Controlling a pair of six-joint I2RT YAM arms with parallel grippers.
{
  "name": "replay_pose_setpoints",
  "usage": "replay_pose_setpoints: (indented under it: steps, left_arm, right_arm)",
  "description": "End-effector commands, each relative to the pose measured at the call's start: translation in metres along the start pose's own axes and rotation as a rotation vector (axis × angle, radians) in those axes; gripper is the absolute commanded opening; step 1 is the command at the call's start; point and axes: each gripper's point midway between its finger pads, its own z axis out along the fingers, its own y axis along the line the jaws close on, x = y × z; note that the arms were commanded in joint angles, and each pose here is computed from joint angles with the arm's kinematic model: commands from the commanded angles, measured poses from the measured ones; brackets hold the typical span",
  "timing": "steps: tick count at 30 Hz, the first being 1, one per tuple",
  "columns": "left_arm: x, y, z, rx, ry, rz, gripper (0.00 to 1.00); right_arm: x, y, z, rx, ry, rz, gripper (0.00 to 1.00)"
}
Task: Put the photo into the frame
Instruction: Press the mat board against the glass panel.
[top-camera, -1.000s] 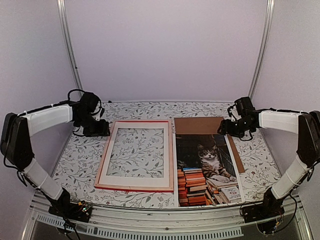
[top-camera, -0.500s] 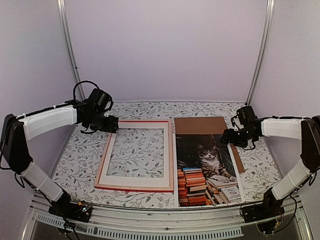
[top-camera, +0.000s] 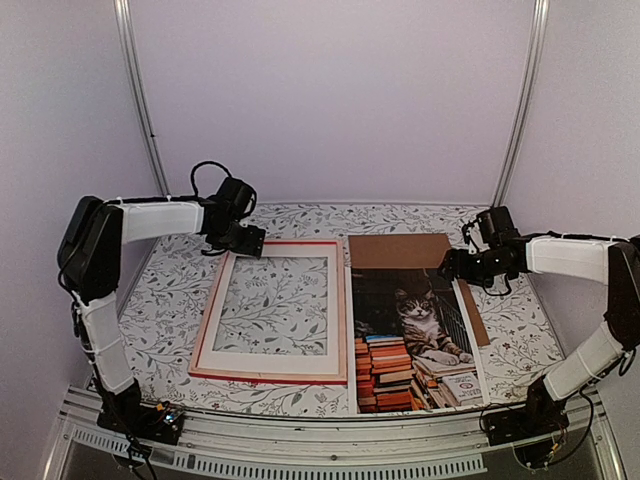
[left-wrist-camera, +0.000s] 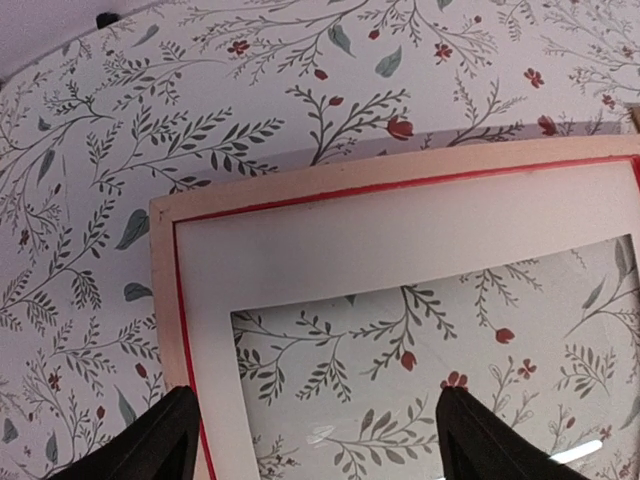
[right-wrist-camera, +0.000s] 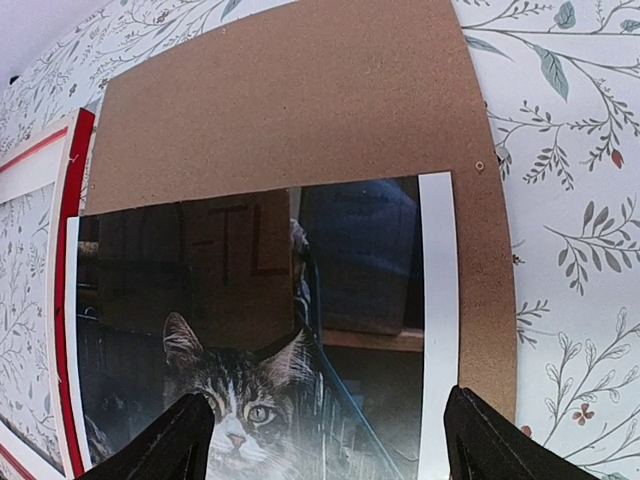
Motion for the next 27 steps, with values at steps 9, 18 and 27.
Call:
replay_pose_setpoints:
  steps: [9,18,27]
  left_arm:
    - [-0.010,0.005,0.072,0.089,0.049,-0.039,0.84]
    - [0.005,0.005,0.086,0.127,0.093,-0.092,0.84]
    - [0.018,0.008,0.089,0.185,0.121,-0.158,0.84]
  right_arm:
    - [-0.013,0.010,-0.006,-0.029,-0.040,-0.015,0.83]
    - [-0.011,0.012,-0.004,-0.041,-0.028,-0.007,0.83]
    - [-0.007,0.009,-0.006,-0.034,-0.023,-0.003,0.83]
